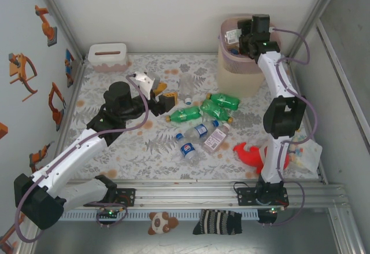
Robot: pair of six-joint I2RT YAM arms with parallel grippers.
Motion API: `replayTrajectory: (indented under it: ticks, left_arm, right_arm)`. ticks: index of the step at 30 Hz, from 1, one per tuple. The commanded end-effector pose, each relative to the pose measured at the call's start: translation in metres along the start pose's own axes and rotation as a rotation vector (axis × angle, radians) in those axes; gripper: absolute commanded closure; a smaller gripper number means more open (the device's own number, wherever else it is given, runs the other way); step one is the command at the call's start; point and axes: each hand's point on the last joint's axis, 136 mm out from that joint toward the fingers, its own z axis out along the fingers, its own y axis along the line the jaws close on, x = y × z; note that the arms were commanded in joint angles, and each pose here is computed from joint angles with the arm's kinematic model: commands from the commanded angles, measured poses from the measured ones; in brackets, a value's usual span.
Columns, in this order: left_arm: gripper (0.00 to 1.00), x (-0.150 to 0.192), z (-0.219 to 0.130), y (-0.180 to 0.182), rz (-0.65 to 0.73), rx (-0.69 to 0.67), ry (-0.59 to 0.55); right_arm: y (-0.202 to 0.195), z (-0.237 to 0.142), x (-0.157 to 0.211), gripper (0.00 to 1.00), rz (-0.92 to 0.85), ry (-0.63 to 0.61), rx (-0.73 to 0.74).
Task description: Put the plastic bottles in the bin
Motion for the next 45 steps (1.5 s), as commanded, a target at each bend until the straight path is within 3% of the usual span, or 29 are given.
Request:
replayTrajectory:
  ticks: [1, 18, 24, 30, 36, 41, 45]
  left_arm:
    - [0.36, -0.005, -0.006, 0.002, 0.001, -0.016, -0.019]
    - [0.36, 0.002, 0.000, 0.005, -0.009, -0.018, 0.015]
    - [0.36, 0.017, 0.002, 0.016, 0.044, -0.071, 0.140]
    - [0.37, 0.045, 0.005, 0.031, 0.053, -0.128, 0.338]
    - [0.38, 0.065, 0.014, 0.048, -0.186, -0.239, 0.403]
    - [0.39, 0.101, 0.018, 0.059, -0.471, -0.347, 0.488]
    - [0.39, 0.130, 0.018, 0.063, -0.593, -0.398, 0.531]
  right_arm:
    - [0.022, -0.021, -0.005, 0.14, 0.025, -0.015, -0.046]
    - [0.059, -0.097, 0.003, 0.12, -0.113, -0.001, -0.148]
    - [0.069, -0.121, 0.014, 0.16, -0.277, 0.042, -0.206]
    - [0.069, -0.149, 0.021, 0.18, -0.470, 0.053, -0.218]
    - [0.046, -0.170, 0.016, 0.18, -0.544, 0.009, -0.149]
    - [0.027, -0.181, 0.016, 0.18, -0.560, 0.002, -0.112]
    - [0.011, -0.182, 0.019, 0.17, -0.560, 0.017, -0.080]
